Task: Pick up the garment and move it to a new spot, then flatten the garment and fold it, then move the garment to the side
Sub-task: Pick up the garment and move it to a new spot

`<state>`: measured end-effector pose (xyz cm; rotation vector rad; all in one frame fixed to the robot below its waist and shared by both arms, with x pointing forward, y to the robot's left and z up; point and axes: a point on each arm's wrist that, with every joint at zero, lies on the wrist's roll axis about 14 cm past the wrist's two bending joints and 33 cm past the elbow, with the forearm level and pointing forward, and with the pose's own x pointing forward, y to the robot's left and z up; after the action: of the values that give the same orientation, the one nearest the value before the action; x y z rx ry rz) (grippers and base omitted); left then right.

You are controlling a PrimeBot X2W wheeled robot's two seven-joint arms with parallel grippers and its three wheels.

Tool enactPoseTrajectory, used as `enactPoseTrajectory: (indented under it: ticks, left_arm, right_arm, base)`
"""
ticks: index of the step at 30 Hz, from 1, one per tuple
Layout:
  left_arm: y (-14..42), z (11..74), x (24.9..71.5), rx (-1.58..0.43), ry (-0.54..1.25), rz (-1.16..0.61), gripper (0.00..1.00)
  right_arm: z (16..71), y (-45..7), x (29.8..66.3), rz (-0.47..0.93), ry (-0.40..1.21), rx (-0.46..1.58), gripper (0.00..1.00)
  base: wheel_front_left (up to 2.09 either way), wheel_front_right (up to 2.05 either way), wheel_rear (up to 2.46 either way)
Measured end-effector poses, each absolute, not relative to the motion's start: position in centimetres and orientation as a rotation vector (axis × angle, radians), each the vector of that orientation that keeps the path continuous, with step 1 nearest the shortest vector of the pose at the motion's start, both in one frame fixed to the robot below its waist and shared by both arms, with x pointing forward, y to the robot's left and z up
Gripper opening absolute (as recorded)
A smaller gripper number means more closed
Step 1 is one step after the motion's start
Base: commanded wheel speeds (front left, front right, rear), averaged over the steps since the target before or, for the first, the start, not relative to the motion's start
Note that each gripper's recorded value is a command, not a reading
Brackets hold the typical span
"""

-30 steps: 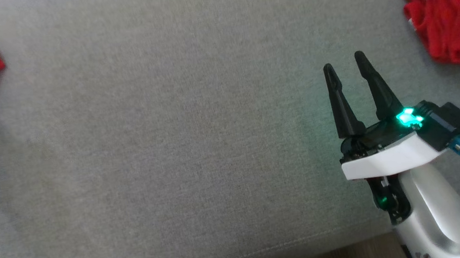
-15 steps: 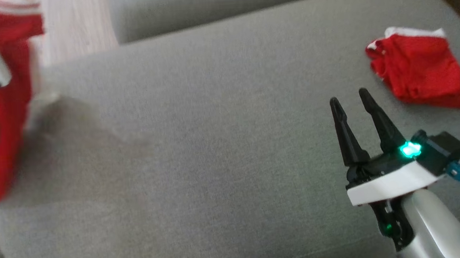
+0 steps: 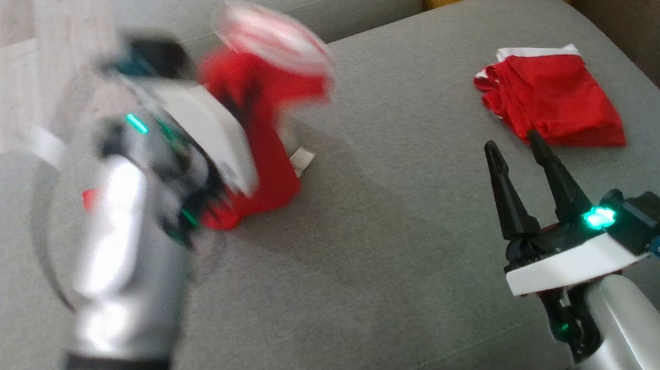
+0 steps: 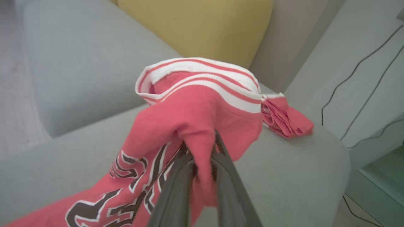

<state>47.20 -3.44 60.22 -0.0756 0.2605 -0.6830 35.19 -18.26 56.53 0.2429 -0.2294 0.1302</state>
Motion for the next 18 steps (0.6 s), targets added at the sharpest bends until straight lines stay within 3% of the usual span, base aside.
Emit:
enactPoseTrajectory:
  ticks: [7,8,9,13,18]
  left_arm:
    - [-7.5,48.4,41.6,-0.061,0.431,-0.732,0.0]
    - [-7.8,47.0,40.8,-0.05,0.448,-0.74,0.16]
    - [-8.3,45.8,39.9,-0.059,0.469,-0.76,1.0]
    - [-9.7,43.4,37.8,-0.083,0.507,-0.804,1.0]
    - [-9.5,46.5,40.0,-0.11,0.383,-0.77,1.0]
  right_arm:
    - [55.5,-19.2,34.4,0.095,-0.197,0.239,1.0]
    - [55.4,-19.4,34.4,0.088,-0.192,0.24,1.0]
    - [55.2,-19.5,34.3,0.083,-0.188,0.244,1.0]
    - [54.4,-19.7,34.4,0.073,-0.162,0.242,1.0]
    - [54.5,-19.4,34.9,0.088,-0.163,0.241,1.0]
  base:
    - [0.0,0.0,0.0]
    - [0.0,0.0,0.0]
    - [0.0,0.0,0.0]
    - [0.0,0.0,0.0]
    - [0.0,0.0,0.0]
